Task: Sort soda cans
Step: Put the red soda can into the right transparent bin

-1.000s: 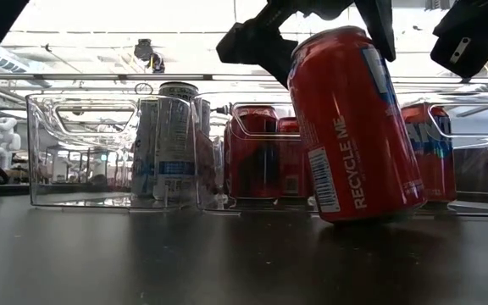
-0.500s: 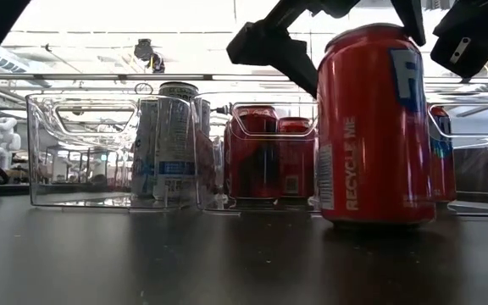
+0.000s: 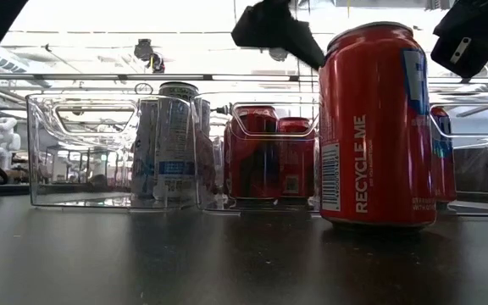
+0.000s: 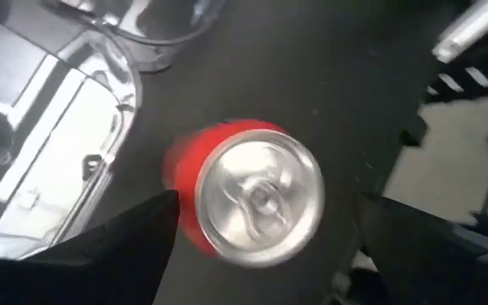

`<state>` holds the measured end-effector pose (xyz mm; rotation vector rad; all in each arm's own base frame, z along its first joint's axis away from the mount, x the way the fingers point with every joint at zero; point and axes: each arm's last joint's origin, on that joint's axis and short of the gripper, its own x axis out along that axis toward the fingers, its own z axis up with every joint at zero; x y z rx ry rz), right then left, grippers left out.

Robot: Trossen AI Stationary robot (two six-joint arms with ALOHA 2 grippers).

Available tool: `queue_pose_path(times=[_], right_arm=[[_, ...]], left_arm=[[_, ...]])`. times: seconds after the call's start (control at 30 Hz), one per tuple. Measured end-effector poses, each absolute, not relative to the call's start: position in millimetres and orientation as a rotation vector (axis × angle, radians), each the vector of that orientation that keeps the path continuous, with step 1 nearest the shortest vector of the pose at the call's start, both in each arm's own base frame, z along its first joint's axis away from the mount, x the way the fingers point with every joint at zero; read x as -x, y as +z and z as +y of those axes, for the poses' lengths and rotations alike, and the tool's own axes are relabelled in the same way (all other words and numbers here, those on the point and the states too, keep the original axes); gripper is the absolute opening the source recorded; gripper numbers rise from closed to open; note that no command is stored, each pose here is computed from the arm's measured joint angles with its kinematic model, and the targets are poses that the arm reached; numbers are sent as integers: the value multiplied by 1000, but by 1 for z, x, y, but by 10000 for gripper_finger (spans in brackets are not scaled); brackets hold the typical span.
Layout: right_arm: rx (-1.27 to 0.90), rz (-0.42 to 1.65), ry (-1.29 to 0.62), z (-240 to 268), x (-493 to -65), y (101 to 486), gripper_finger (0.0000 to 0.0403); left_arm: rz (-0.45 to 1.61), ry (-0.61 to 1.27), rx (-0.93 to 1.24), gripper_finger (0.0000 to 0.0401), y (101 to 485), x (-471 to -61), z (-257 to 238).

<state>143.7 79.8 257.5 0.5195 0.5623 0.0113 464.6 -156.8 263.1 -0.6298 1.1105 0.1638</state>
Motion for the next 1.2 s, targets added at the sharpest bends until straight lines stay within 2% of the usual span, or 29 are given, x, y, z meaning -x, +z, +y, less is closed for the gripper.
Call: queue_pose_path(times=[0.3, 0.4, 0.53, 0.67, 0.87, 1.0, 1.2], right_arm=[[-516, 541, 24, 80, -145, 259, 1], [-545, 490, 45, 82, -147, 265, 1], [-551, 419, 80, 84, -151, 271, 1], [-546, 388, 96, 87, -156, 273, 1], [-536, 410, 100, 100, -172, 263, 1], [-515, 387, 121, 111, -185, 262, 0], [-446, 347, 146, 126, -208, 282, 0]], left_arm=[[1073, 23, 503, 360, 314, -439, -148], [1118, 22, 460, 360, 324, -425, -146], [1180, 35, 328, 360, 326, -407, -159], [1128, 195, 98, 360, 325, -388, -183], [1057, 363, -40, 360, 325, -359, -215], [1047, 336, -62, 360, 323, -348, -229], [994, 277, -50, 360, 318, -329, -229]])
